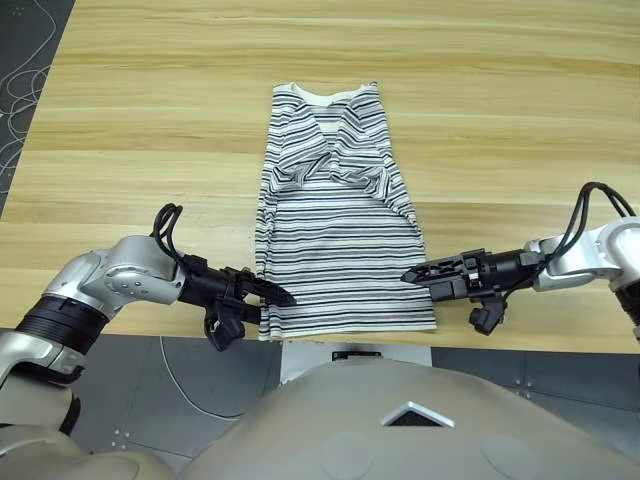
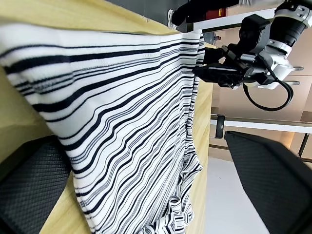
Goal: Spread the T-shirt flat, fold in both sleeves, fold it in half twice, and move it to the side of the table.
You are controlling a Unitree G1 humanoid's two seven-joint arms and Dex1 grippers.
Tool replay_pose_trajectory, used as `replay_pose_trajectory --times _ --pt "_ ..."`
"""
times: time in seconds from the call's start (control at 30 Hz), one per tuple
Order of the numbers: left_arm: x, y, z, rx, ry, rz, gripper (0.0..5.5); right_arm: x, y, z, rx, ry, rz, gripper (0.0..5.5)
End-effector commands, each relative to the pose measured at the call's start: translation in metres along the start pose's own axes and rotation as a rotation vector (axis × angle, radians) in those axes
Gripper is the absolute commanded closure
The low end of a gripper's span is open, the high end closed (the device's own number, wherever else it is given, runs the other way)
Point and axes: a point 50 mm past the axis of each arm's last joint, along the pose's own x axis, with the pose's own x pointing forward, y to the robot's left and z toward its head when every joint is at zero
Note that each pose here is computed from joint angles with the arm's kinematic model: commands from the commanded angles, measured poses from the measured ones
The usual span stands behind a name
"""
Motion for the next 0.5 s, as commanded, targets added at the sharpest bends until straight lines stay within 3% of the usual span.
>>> replay_pose_trajectory --times 0.03,0.13,0.33,0.5 --pt "0.005 0.009 -0.001 -0.036 0.030 -0.126 2.66 0.004 0.018 0.013 0.049 -0.035 0.113 0.03" --pt "0.005 0.013 0.001 -0.045 0.033 -0.124 2.66 0.005 0.018 0.013 0.052 -0.036 0.113 0.03" --pt "0.011 -0.004 -0.004 -0.082 0.040 -0.136 3.46 0.006 0.021 0.012 0.070 -0.034 0.125 1.25" --pt "0.012 0.001 -0.002 -0.066 0.030 -0.122 4.32 0.007 0.022 0.013 0.072 -0.033 0.127 2.28"
